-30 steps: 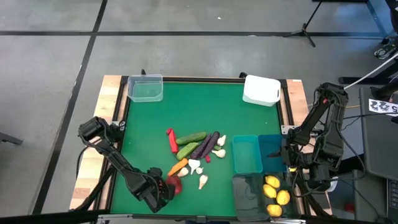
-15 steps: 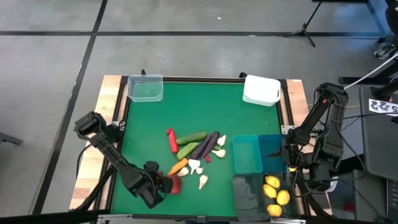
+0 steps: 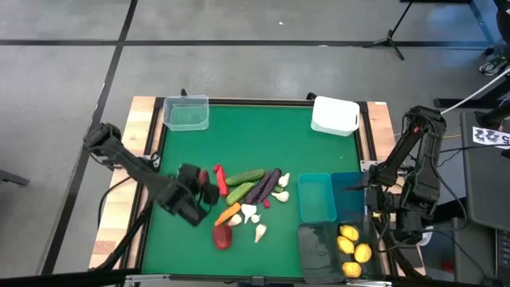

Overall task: Sort produce into baskets
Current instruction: Put the apple into the transparent bin

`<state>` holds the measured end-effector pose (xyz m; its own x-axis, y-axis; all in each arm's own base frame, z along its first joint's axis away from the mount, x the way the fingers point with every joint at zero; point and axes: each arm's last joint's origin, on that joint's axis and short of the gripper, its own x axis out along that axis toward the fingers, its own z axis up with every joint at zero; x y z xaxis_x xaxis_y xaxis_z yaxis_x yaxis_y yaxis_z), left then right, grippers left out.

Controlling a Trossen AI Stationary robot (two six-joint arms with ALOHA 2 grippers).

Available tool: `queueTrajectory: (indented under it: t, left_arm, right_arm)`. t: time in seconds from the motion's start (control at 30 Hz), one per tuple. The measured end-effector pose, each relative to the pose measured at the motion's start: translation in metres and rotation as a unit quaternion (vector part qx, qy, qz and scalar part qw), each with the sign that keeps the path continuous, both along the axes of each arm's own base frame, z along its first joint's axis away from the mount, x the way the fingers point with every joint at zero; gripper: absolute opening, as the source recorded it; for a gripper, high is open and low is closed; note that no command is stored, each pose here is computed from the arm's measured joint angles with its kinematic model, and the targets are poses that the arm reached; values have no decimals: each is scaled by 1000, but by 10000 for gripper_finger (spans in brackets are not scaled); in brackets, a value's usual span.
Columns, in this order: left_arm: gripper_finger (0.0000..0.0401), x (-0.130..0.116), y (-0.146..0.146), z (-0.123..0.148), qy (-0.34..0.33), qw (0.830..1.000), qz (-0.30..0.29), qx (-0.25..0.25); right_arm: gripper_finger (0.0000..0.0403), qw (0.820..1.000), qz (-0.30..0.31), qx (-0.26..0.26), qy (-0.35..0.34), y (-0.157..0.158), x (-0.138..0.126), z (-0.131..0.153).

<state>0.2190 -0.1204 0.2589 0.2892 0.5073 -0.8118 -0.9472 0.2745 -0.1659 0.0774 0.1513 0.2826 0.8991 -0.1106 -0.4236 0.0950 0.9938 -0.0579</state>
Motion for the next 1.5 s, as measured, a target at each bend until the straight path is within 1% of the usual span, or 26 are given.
queueTrajectory:
  t: [0.1,0.27,0.37,0.47,0.6,0.7,0.8,0.87,0.97,1.07,1.17,1.3,1.43,1.5]
  left_arm:
    - [275,-1,29,17,-3,998,-12,54]
    - [275,-2,77,39,13,992,-21,127]
    - [275,3,104,48,24,987,-29,153]
    - [275,13,128,54,33,982,-50,180]
    - [275,16,166,58,80,974,-52,205]
    - [275,7,199,56,122,974,-21,192]
    - [275,-5,228,52,141,978,0,156]
    - [275,-11,245,49,137,981,0,138]
    - [275,-18,267,47,134,982,-6,137]
    - [275,-29,287,41,114,986,7,121]
    - [276,-42,303,32,98,991,11,93]
    - [276,-59,318,17,103,991,41,76]
    - [276,-72,329,2,75,994,55,53]
    - [276,-79,330,-9,78,994,62,39]
  right_arm:
    - [319,1000,-10,-16,-20,-2,0,1]
    - [319,999,-21,-21,-45,-2,1,2]
    - [319,998,-27,-25,-59,-3,1,3]
    - [319,997,-31,-27,-67,-3,1,3]
    - [319,996,-55,-26,-65,-7,8,3]
    - [319,996,-74,-20,-45,-11,16,2]
    - [319,996,-93,-9,-14,-16,24,1]
    - [319,994,-105,-3,1,-20,29,0]
    - [319,993,-118,-6,16,-25,35,-1]
    - [319,992,-127,-12,26,-28,39,-1]
    - [319,991,-132,-12,35,-31,42,-2]
    - [319,990,-134,-13,36,-31,42,-2]
    - [319,990,-132,-15,36,-31,42,-2]
    - [319,990,-132,-14,36,-31,42,-2]
